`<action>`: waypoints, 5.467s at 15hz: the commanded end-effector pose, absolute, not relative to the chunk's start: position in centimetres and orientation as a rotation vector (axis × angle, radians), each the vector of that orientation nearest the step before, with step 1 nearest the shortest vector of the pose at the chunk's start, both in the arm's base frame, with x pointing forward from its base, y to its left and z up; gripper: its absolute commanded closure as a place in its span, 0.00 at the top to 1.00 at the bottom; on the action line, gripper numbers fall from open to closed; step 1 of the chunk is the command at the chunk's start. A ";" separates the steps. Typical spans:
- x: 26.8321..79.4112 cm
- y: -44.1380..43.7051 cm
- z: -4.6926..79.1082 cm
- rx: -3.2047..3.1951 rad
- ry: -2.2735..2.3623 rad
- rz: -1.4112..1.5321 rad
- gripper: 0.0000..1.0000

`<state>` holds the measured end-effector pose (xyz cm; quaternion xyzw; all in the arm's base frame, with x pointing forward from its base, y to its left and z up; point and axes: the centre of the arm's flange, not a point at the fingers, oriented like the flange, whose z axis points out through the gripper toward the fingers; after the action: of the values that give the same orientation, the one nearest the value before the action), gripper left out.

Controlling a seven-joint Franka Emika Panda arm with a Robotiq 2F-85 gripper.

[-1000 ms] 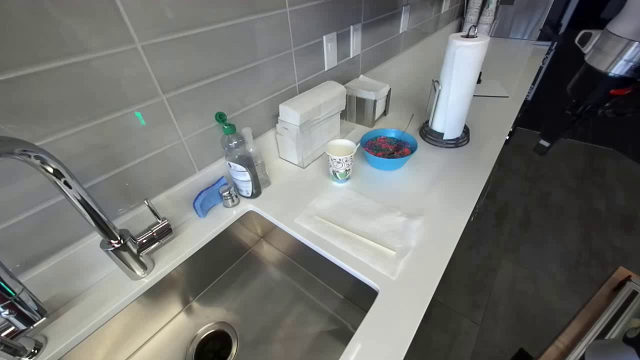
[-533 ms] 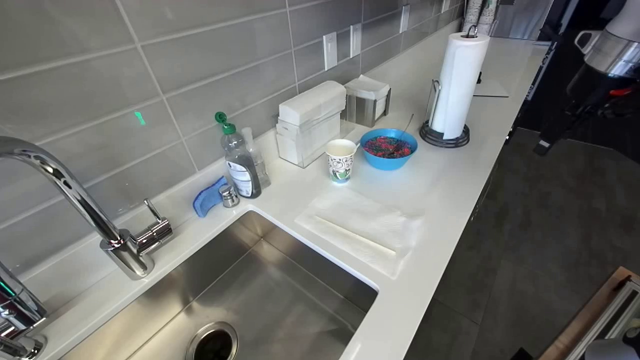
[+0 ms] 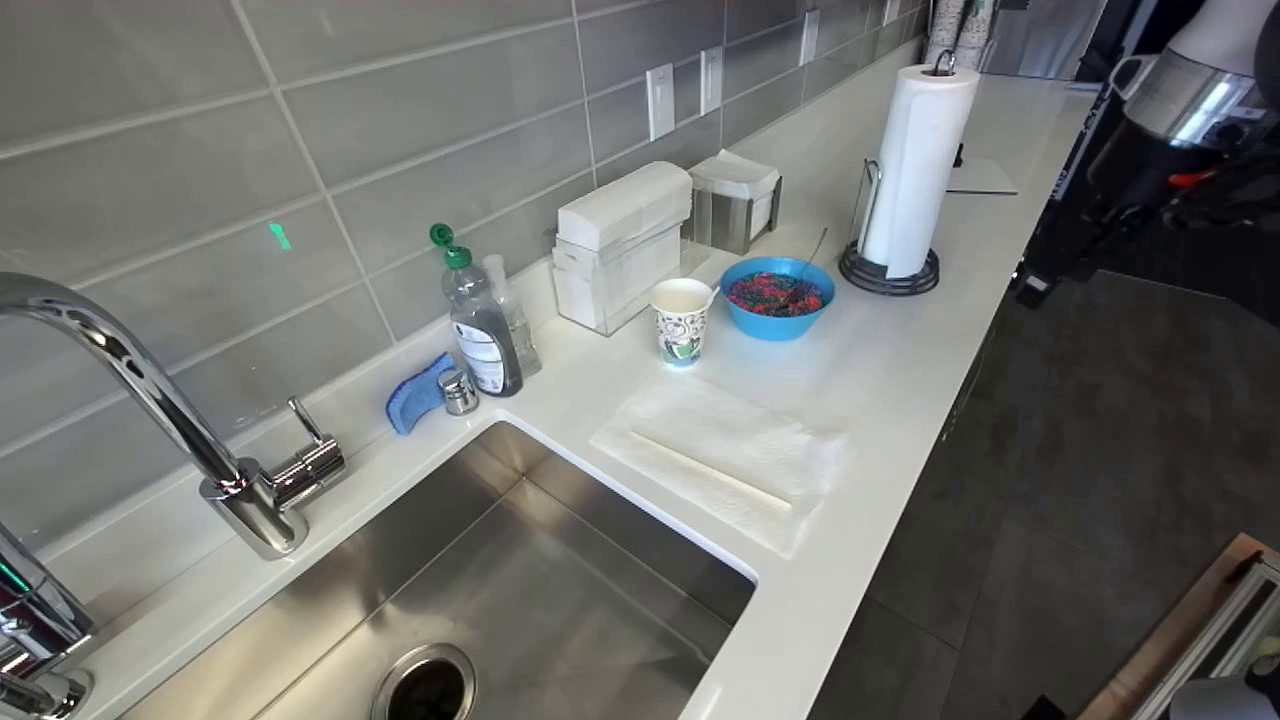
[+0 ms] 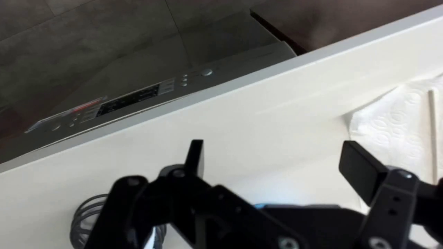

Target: Pick up the white knife, then place it on the paper towel

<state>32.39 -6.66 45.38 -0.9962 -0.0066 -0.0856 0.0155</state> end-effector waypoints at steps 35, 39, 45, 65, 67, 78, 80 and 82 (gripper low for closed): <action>56.0 8.8 42.6 -2.568 0.967 -0.218 1.00; 57.3 9.2 41.4 -2.560 1.012 -0.205 0.90; 58.7 9.0 39.9 -2.531 1.059 -0.237 0.34; 59.3 10.5 38.1 -2.577 1.016 -0.246 0.01; 59.2 10.7 38.3 -2.592 0.995 -0.255 0.01; 56.6 12.1 42.1 -2.628 0.979 -0.315 0.01; 55.8 12.3 43.3 -2.605 0.997 -0.329 0.01; 54.6 12.2 44.6 -2.578 1.028 -0.338 0.01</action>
<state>57.39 11.96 42.90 -0.9166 0.3421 -0.1149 0.1717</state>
